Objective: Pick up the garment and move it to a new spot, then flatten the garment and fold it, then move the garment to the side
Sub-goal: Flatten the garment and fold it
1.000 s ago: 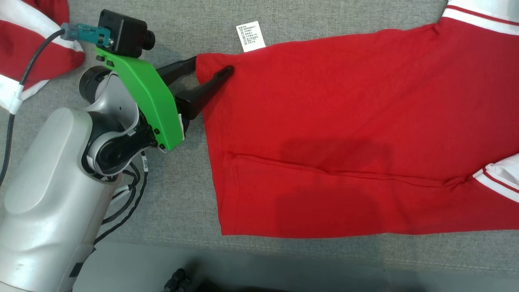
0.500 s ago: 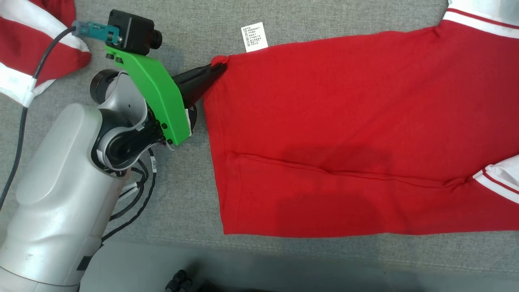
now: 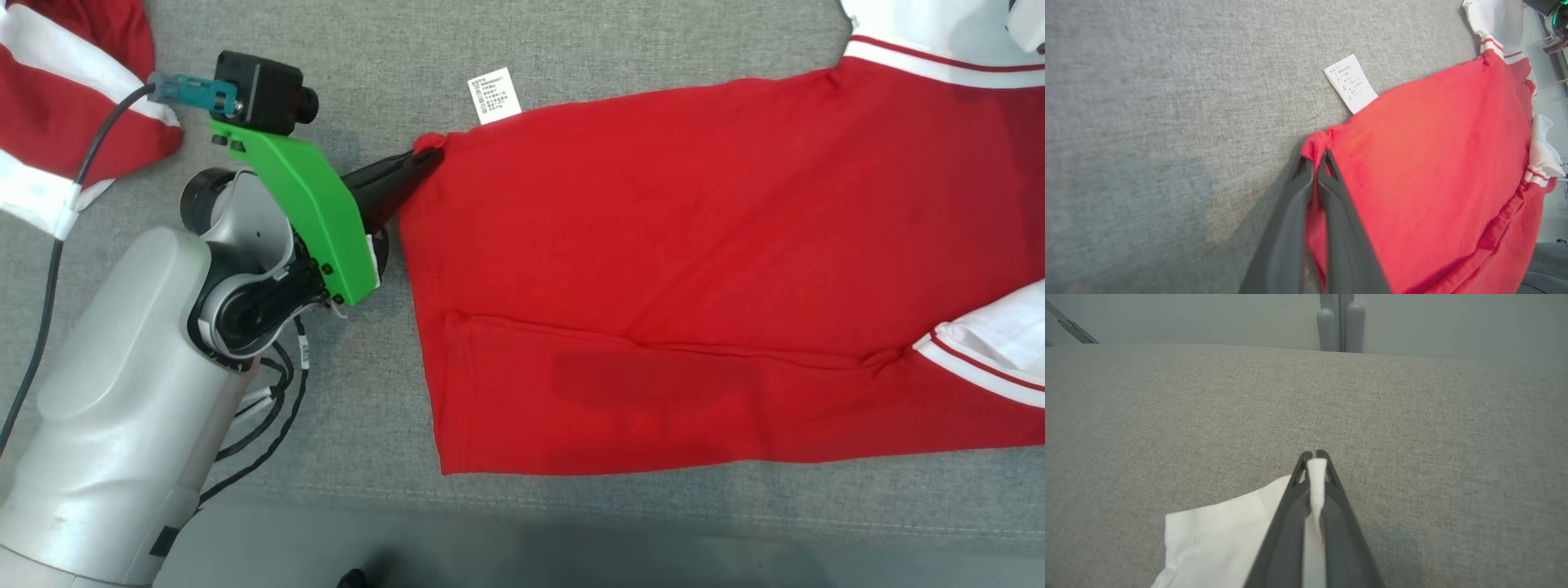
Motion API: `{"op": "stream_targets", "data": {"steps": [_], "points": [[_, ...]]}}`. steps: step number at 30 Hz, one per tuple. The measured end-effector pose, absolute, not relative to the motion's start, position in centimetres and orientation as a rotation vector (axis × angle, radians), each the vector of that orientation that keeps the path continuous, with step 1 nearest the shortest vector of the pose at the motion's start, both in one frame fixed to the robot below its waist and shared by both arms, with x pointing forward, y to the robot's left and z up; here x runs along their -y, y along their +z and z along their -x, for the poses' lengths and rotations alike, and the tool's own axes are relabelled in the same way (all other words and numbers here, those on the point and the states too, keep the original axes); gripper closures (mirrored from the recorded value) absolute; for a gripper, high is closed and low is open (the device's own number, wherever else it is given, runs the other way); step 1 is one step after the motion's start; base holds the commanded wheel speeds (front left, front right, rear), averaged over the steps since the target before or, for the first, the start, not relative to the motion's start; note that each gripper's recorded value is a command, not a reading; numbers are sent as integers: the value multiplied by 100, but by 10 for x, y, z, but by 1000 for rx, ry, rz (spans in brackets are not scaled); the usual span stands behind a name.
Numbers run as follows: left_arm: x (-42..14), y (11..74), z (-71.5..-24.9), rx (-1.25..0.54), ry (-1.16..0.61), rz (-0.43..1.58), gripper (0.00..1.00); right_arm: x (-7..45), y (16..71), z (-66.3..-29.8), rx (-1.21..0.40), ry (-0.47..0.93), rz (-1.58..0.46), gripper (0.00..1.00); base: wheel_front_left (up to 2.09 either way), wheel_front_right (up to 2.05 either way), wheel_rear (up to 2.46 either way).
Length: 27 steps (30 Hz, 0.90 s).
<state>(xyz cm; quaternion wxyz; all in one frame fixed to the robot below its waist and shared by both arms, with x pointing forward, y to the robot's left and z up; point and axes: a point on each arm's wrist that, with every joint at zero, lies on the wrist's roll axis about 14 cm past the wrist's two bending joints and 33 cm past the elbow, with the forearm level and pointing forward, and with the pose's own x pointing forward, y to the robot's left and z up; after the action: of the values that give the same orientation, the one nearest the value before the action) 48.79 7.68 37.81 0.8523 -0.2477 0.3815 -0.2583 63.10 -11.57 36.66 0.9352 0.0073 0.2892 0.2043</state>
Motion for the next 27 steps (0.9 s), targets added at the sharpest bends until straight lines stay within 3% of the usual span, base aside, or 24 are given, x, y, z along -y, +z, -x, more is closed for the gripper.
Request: {"op": "stream_targets", "data": {"steps": [27], "points": [[-62,416,-472,-647,-593,526,100,152,431,-595,-425,388,-71,100,0,0,0]]}}
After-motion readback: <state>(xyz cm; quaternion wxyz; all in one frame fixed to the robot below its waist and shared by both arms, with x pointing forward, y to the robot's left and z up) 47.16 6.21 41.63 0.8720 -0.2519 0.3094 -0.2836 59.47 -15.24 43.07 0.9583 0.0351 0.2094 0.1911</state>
